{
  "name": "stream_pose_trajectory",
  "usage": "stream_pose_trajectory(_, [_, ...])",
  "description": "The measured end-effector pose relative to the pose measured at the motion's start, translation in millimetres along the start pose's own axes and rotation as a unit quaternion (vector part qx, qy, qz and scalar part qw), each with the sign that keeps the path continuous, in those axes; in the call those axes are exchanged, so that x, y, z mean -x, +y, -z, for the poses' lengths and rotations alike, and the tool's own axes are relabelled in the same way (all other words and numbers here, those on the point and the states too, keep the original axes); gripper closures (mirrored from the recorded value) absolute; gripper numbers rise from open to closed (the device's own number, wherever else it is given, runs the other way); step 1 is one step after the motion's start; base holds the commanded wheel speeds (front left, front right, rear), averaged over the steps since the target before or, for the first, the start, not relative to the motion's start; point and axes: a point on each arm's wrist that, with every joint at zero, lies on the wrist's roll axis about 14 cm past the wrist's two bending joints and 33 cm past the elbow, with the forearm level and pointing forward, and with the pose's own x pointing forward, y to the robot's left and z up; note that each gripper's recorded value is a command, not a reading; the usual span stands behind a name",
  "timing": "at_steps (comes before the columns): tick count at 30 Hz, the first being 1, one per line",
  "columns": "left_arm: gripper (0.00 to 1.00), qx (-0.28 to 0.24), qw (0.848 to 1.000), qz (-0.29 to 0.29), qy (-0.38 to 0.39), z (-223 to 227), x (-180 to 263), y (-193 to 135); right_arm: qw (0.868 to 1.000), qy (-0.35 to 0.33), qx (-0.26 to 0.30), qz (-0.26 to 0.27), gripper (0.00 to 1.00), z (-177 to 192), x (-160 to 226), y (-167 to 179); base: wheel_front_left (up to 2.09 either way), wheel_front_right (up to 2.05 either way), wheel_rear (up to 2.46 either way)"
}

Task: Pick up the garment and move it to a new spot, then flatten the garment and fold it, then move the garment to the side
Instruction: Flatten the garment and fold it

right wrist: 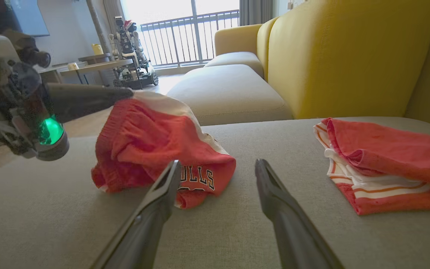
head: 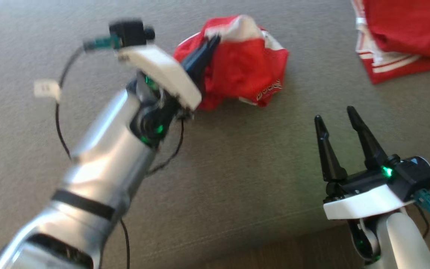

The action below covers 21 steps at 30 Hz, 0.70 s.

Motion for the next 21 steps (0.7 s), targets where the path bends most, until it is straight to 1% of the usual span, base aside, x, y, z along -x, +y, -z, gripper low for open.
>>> stream_pose_trajectory(3, [1.00,-0.022,0.998,0.064,-0.003,-27.3,-17.9,-48.6,1.000,-0.010,-0.011,0.011,0.00,-9.3,8.1,-5.2,0.00,0.00,0.00])
stream_pose_trajectory(7, [1.00,-0.054,0.988,0.142,0.003,-49.8,-29.4,-118.8,0.999,-0.030,-0.018,0.036,0.00,-25.3,23.0,-18.4,0.00,0.00,0.00])
stream_pose_trajectory(11, [1.00,-0.099,0.975,0.198,-0.012,-69.8,-23.0,-184.1,0.997,-0.052,-0.016,0.051,0.00,-42.5,37.7,-26.5,0.00,0.00,0.00])
stream_pose_trajectory(13, [1.00,-0.121,0.969,0.214,-0.024,-79.5,-16.6,-208.2,0.997,-0.057,-0.016,0.057,0.00,-46.5,45.8,-29.3,0.00,0.00,0.00])
stream_pose_trajectory(14, [1.00,-0.132,0.967,0.216,-0.031,-83.7,-13.0,-215.1,0.996,-0.058,-0.016,0.061,0.00,-46.8,49.6,-30.8,0.00,0.00,0.00])
stream_pose_trajectory(15, [1.00,-0.139,0.966,0.213,-0.039,-87.8,-9.5,-217.1,0.996,-0.057,-0.016,0.061,0.00,-46.4,51.8,-30.6,0.00,0.00,0.00])
stream_pose_trajectory(17, [1.00,-0.152,0.969,0.189,-0.053,-95.9,-3.7,-203.2,0.997,-0.053,-0.013,0.055,0.00,-43.9,52.2,-26.8,0.00,0.00,0.00])
stream_pose_trajectory(18, [1.00,-0.151,0.972,0.169,-0.055,-98.3,-0.2,-187.0,0.997,-0.051,-0.012,0.050,0.00,-42.3,50.6,-23.8,0.00,0.00,0.00])
stream_pose_trajectory(19, [1.00,-0.145,0.978,0.142,-0.056,-99.4,4.7,-163.9,0.998,-0.050,-0.012,0.043,0.00,-41.5,47.5,-20.1,0.00,0.00,0.00])
stream_pose_trajectory(21, [1.00,-0.126,0.988,0.075,-0.051,-94.2,21.0,-102.9,0.998,-0.050,-0.011,0.031,0.00,-40.4,41.4,-13.1,0.00,0.00,0.00])
